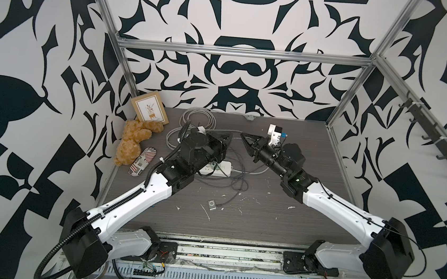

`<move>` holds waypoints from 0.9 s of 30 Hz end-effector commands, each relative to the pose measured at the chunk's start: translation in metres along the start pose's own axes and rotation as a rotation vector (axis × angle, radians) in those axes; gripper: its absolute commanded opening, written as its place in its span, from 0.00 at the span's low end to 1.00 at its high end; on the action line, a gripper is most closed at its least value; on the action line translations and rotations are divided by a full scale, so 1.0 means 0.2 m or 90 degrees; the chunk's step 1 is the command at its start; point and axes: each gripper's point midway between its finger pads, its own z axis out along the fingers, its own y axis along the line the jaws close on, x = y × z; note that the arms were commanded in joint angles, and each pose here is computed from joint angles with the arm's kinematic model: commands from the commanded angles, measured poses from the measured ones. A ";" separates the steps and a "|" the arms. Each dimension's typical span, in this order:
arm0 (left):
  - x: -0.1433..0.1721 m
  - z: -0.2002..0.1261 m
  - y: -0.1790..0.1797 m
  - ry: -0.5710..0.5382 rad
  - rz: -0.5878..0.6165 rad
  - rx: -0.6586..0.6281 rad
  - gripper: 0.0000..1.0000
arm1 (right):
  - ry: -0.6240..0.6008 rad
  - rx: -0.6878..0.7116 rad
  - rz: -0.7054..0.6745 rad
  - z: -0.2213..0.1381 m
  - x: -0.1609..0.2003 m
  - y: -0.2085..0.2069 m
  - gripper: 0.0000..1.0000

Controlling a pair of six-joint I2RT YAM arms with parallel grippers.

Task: Charge mp3
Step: Pick up the charging cable from the center of the board.

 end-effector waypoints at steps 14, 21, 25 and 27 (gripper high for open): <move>0.05 0.02 -0.16 0.027 0.108 0.095 0.00 | 0.023 -0.103 0.027 0.01 0.01 0.25 0.20; 0.07 0.02 -0.17 0.036 0.118 0.111 0.00 | 0.028 -0.102 0.033 0.02 0.02 0.24 0.14; 0.09 0.03 -0.18 0.044 0.128 0.120 0.00 | 0.027 -0.104 0.032 0.03 0.01 0.25 0.14; 0.10 0.03 -0.19 0.047 0.135 0.127 0.00 | 0.028 -0.102 0.034 0.03 0.01 0.24 0.13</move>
